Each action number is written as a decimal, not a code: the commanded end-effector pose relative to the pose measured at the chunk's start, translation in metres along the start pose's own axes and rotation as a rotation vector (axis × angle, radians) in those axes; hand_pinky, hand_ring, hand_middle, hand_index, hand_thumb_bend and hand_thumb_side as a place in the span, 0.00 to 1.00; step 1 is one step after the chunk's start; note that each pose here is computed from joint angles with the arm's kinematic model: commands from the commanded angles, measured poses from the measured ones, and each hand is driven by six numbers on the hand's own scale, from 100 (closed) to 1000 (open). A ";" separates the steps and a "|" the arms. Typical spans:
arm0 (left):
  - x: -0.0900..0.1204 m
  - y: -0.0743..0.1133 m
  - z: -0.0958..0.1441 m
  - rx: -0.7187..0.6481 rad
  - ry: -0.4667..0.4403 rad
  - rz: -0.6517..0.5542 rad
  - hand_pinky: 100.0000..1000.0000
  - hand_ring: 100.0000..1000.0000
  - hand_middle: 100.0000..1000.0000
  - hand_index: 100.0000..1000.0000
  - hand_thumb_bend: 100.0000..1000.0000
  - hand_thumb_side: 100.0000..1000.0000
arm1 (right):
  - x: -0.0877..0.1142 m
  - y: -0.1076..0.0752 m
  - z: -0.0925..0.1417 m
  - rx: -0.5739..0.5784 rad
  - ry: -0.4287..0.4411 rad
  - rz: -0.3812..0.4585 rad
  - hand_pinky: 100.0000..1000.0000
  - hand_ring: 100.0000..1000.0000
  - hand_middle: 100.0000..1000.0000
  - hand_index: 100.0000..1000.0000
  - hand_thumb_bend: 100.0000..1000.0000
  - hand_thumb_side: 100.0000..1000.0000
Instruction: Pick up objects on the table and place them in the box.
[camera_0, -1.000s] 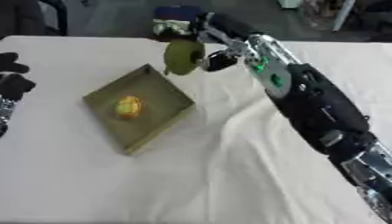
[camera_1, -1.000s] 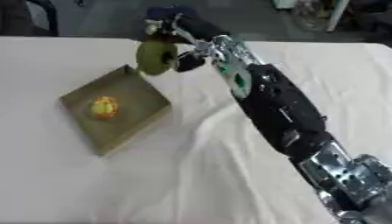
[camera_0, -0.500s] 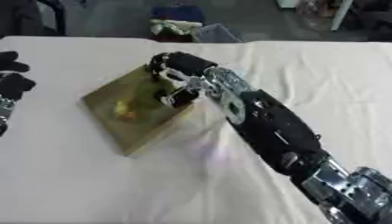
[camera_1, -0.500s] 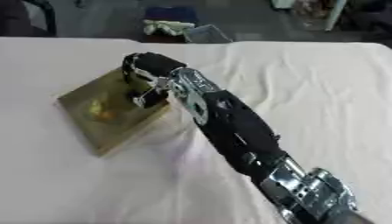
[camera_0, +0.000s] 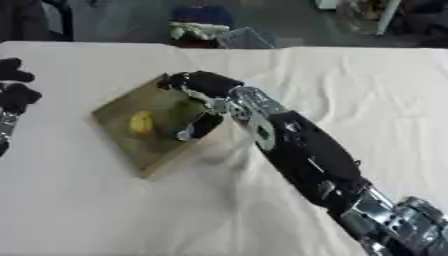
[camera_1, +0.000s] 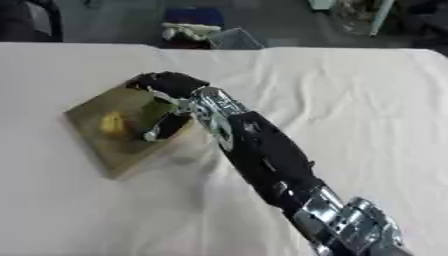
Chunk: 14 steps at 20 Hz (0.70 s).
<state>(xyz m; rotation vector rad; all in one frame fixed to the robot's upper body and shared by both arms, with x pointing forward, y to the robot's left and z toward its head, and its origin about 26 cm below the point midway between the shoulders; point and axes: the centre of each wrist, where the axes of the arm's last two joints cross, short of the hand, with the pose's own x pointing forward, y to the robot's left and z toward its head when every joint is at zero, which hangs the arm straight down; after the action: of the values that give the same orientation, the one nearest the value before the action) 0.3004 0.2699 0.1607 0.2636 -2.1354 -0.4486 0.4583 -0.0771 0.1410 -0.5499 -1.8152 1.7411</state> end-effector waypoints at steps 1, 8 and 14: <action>0.005 0.005 -0.003 0.005 -0.019 -0.019 0.62 0.55 0.60 0.79 0.40 0.65 | -0.007 -0.028 0.007 -0.086 0.017 0.001 0.81 0.84 0.84 0.98 0.47 0.41; 0.003 0.007 -0.001 0.017 -0.007 -0.025 0.62 0.55 0.60 0.79 0.41 0.65 | -0.022 -0.069 0.037 -0.287 0.071 -0.053 0.80 0.85 0.84 0.97 0.45 0.44; 0.001 0.009 0.000 0.033 0.005 -0.036 0.62 0.55 0.60 0.79 0.41 0.65 | -0.048 -0.094 0.088 -0.464 0.136 -0.071 0.77 0.82 0.81 0.94 0.35 0.40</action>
<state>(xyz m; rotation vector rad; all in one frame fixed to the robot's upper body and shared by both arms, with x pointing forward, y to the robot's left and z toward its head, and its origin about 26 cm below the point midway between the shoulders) 0.3002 0.2735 0.1577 0.2884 -2.1206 -0.4255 0.4489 -0.1661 0.2042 -0.6924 -2.0531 1.2538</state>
